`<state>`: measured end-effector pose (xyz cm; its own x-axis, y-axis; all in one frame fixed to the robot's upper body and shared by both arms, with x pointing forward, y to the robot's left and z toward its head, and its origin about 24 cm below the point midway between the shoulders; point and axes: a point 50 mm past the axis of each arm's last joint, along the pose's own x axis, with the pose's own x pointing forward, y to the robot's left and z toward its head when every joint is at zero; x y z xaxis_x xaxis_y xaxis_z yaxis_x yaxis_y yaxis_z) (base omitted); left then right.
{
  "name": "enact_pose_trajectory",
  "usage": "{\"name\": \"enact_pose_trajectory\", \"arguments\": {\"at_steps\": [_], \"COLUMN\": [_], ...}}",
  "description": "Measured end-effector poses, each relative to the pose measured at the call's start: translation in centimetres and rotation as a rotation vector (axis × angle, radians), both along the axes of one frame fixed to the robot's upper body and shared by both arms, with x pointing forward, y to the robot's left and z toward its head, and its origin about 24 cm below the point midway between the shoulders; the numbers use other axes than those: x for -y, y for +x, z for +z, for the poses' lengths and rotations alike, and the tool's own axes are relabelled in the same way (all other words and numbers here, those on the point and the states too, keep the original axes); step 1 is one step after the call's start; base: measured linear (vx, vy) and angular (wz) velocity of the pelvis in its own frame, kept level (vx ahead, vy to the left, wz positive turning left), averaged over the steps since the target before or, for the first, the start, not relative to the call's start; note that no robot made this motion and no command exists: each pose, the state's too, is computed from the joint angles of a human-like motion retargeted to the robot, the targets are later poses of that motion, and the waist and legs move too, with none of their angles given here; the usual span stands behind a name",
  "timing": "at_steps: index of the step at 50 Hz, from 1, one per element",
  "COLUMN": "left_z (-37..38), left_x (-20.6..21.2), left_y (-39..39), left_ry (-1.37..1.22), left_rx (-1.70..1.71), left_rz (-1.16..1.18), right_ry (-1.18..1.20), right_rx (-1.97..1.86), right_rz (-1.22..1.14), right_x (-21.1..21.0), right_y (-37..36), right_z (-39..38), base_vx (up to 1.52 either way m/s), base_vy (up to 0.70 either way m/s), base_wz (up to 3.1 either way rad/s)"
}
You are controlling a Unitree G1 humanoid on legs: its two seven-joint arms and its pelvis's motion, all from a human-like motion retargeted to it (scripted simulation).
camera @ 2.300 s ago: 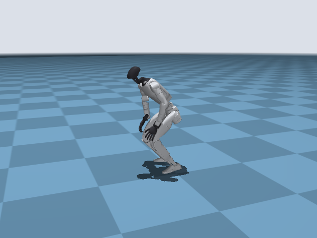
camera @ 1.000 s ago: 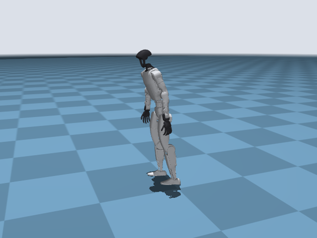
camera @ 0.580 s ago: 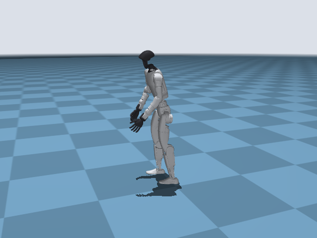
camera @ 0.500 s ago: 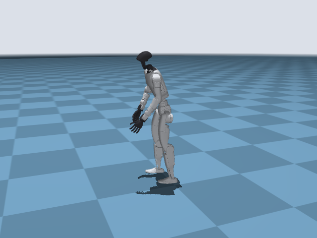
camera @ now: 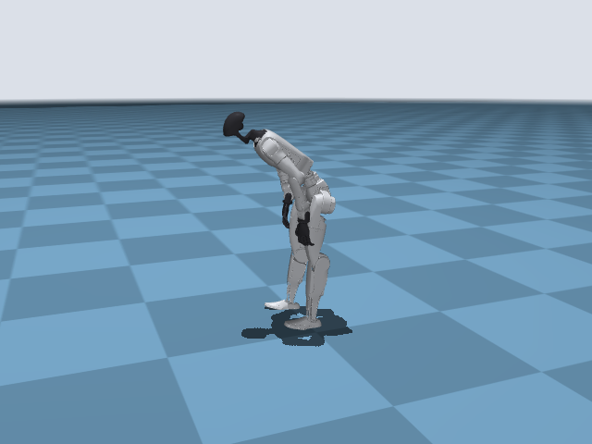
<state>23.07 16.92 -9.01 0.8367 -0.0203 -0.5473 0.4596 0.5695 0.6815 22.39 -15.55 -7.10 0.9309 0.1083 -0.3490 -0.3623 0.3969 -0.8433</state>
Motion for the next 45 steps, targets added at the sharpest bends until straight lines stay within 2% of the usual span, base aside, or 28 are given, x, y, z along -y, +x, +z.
{"name": "enact_pose_trajectory", "arguments": {"at_steps": [11, 21, 30, 35, 41, 45], "left_z": [10.1, 18.6, 16.8, 17.5, 16.5, 18.0], "left_x": [1.3, -0.8, -4.0, -6.7, -9.2, -8.9], "left_y": [-0.2, -4.6, -14.8, -19.2, -20.2, -19.0], "left_ry": [-0.269, -0.356, -0.159, -0.004, 0.077, 0.007], "left_rx": [0.572, 1.04, 0.903, 0.776, 0.705, 0.793], "left_rz": [-0.096, 0.043, 0.249, 0.354, 0.438, 0.434], "right_ry": [0.161, 0.182, -0.026, -0.11, -0.151, -0.061], "right_rx": [0.515, 0.964, 0.789, 0.676, 0.609, 0.646], "right_rz": [-0.012, -0.203, -0.27, -0.235, -0.224, -0.231], "right_x": [2.2, 5.9, 7.5, 8.3, 10.0, 9.7], "right_y": [-2.3, -8.6, -17.9, -19.6, -19.7, -18.9], "right_z": [8.9, 16.6, 16.3, 14.9, 14.3, 15.3], "base_vx": [0.01, 0.06, 0.13, 0.03, -0.19, 0.03], "base_vy": [0.0, -0.04, -0.04, 0.02, 0.03, 0.01], "base_wz": [0.5, 0.1, -0.56, -0.21, 0.41, 0.26]}}
